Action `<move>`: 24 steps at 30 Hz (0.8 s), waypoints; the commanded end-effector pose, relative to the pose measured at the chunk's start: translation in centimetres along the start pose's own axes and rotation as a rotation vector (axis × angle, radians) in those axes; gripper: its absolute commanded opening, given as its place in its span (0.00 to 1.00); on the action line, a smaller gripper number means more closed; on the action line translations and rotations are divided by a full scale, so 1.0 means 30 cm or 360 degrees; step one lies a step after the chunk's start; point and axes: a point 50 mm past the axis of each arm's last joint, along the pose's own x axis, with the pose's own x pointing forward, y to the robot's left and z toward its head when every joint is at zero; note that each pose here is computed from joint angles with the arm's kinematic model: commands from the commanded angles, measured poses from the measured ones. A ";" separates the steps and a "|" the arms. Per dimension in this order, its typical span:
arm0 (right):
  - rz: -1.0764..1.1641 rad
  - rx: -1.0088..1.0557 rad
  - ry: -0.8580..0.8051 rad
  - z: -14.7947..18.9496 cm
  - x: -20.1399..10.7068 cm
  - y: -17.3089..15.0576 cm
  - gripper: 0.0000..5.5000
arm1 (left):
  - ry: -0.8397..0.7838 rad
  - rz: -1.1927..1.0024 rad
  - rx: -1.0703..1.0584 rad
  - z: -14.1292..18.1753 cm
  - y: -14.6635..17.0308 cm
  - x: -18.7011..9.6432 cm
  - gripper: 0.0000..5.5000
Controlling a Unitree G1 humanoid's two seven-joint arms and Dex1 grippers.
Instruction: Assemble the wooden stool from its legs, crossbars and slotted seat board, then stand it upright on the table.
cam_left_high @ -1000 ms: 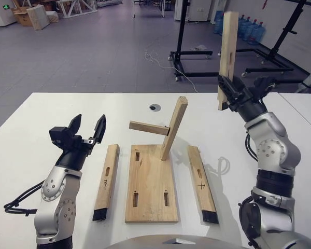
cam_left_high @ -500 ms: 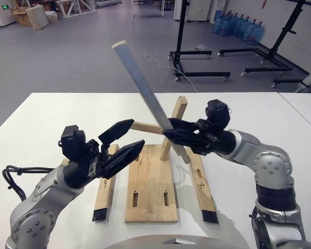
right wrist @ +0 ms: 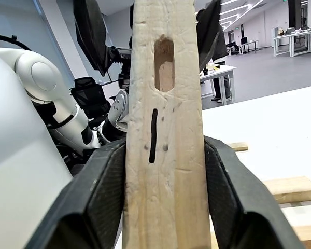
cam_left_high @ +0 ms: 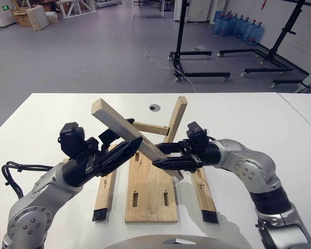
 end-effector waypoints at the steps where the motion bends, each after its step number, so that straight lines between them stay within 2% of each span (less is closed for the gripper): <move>1: 0.0050 -0.0039 0.0036 0.013 0.020 -0.002 0.37 | 0.0024 0.0077 0.0045 -0.011 0.011 -0.002 0.66; 12: 0.0113 -0.0036 0.0044 0.014 0.020 0.006 0.37 | 0.0004 -0.0051 -0.0020 -0.004 -0.034 -0.009 0.38; 20: 0.0011 -0.0099 0.0029 0.007 0.021 -0.012 0.37 | 0.0008 -0.0059 -0.0036 -0.006 -0.035 -0.016 0.37; 23: -0.0044 -0.0117 0.0053 0.009 0.019 -0.025 0.37 | -0.0031 -0.0050 0.0081 0.006 -0.035 -0.015 0.37; 24: -0.0050 -0.0098 0.0093 0.005 0.017 -0.025 0.42 | -0.0036 -0.0020 0.0135 0.008 -0.025 -0.016 0.37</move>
